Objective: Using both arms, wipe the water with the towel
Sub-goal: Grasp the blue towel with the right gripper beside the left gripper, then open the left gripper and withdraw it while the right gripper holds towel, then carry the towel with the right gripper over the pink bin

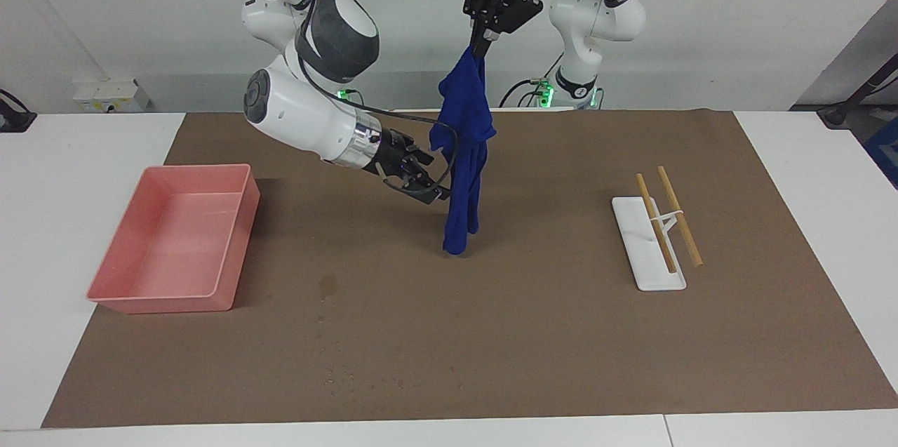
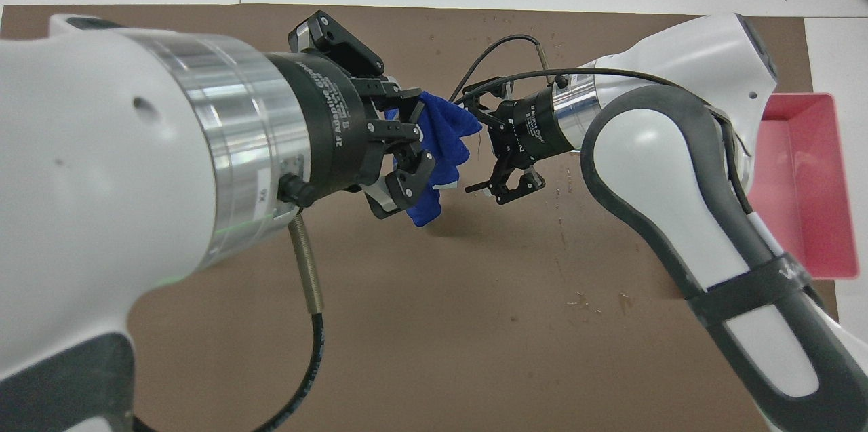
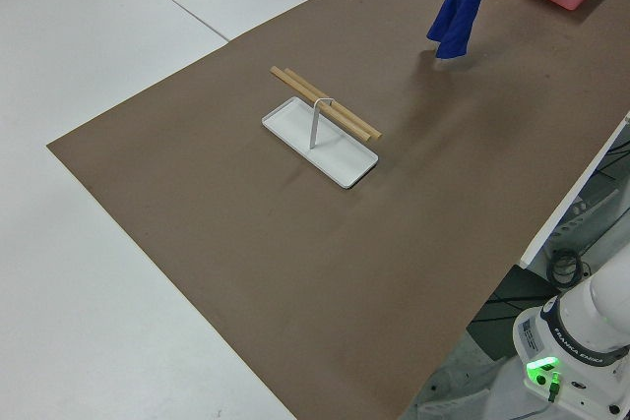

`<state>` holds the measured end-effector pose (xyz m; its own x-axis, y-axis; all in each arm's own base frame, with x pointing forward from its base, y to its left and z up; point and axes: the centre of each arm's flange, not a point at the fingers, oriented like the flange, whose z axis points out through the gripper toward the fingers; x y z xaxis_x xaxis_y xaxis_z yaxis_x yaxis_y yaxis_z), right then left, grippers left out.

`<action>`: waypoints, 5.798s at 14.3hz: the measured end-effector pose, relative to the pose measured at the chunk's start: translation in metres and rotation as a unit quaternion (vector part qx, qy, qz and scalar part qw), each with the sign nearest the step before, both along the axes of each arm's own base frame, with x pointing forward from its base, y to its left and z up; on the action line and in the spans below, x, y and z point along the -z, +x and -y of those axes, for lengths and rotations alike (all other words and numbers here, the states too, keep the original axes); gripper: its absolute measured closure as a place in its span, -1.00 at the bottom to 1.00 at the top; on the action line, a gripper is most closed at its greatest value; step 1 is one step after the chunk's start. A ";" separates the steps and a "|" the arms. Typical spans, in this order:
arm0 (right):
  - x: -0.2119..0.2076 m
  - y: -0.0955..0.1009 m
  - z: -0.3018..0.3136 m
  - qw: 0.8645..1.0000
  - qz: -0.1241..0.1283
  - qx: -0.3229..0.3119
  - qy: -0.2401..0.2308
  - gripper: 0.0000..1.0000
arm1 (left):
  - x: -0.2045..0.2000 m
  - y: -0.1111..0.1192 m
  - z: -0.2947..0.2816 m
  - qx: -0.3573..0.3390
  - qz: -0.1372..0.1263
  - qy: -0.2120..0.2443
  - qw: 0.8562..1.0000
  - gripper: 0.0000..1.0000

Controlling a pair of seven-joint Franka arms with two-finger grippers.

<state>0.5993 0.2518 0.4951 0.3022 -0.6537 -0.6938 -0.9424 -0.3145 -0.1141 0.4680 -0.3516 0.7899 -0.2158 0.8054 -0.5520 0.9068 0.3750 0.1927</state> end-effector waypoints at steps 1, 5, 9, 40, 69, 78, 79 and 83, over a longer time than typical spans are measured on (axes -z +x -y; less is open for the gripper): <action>-0.006 -0.002 0.001 1.000 -0.002 0.002 0.001 -1.00 | 0.000 0.000 0.001 0.000 0.000 0.000 1.000 0.87; -0.025 -0.006 -0.003 0.999 -0.023 0.035 0.017 -1.00 | -0.001 -0.002 0.003 0.003 0.002 -0.002 1.000 0.87; -0.031 -0.014 -0.039 0.996 -0.044 0.079 0.017 -1.00 | -0.001 -0.003 0.005 0.004 0.002 -0.003 1.000 0.87; -0.095 -0.020 0.010 0.977 0.141 0.045 -0.151 0.89 | 0.025 -0.009 -0.037 0.093 0.009 0.095 0.991 -0.78; 0.215 0.128 0.127 0.736 0.433 -0.424 -0.301 0.89 | 0.192 0.025 -0.331 0.697 0.029 0.303 0.649 -1.00; 0.212 0.072 0.124 0.743 0.407 -0.445 -0.289 0.89 | 0.204 0.073 -0.342 0.713 0.019 0.278 0.643 -1.00; 0.211 0.060 0.121 0.743 0.402 -0.451 -0.286 0.89 | 0.203 0.074 -0.341 0.714 0.022 0.280 0.641 -1.00; 0.209 0.011 0.091 0.742 0.387 -0.475 -0.271 0.89 | 0.203 0.074 -0.338 0.718 0.024 0.280 0.637 -1.00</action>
